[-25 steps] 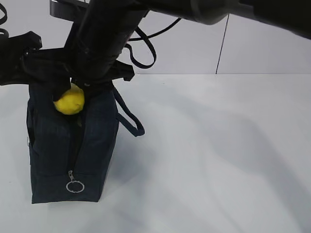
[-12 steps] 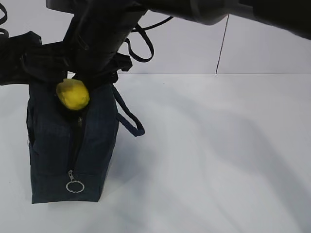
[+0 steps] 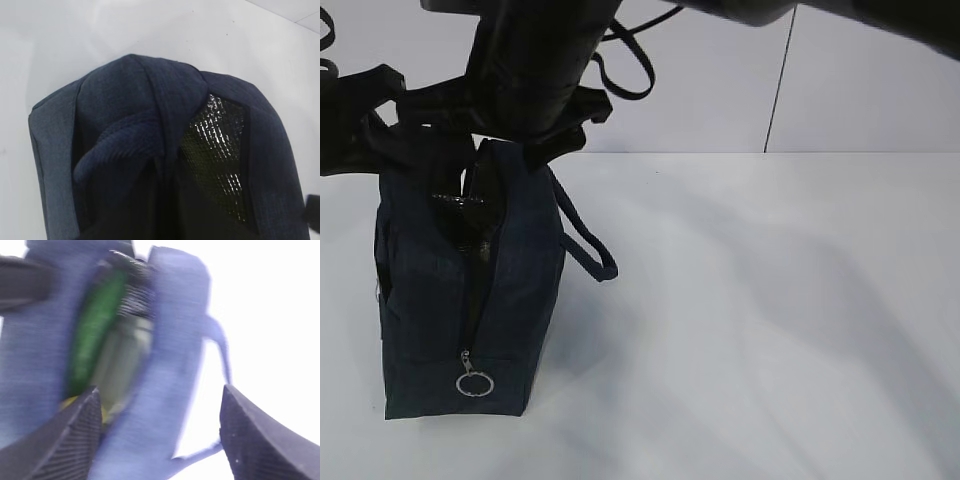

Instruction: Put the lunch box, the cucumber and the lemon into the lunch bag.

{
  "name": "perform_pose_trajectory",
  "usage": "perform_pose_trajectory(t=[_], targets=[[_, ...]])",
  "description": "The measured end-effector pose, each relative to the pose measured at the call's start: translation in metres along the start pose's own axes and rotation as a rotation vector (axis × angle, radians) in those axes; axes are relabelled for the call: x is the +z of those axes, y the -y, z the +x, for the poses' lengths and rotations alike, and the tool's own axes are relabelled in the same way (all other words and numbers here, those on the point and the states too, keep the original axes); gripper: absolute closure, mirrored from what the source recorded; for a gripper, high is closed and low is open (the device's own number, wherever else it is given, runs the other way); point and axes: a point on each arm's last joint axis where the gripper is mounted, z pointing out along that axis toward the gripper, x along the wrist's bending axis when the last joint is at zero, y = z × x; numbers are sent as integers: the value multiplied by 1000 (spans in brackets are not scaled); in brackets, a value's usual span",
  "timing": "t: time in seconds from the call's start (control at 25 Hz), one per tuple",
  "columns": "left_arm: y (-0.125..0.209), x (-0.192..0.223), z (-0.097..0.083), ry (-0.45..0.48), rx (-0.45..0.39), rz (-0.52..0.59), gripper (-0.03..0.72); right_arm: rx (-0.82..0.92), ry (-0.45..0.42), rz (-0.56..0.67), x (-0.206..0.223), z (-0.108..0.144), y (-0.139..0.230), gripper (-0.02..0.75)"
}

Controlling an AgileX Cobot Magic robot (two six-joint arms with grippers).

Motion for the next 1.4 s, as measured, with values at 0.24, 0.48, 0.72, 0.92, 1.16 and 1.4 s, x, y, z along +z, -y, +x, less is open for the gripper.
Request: perform_pose_trajectory(t=[0.24, 0.48, 0.72, 0.92, 1.16, 1.4], targets=[[0, 0, 0, 0, 0, 0, 682, -50, 119, 26, -24, -16, -4, 170], [0, 0, 0, 0, 0, 0, 682, 36, 51, 10, -31, -59, -18, 172], [0, 0, 0, 0, 0, -1, 682, 78, -186, -6, -28, -91, -28, 172], [0, 0, 0, 0, 0, -2, 682, 82, -300, 8, -5, -101, -27, 172], [0, 0, 0, 0, 0, -2, 682, 114, -376, 50, 30, -105, -21, 194], [0, 0, 0, 0, 0, -2, 682, 112, -386, 43, 42, -108, -20, 479]])
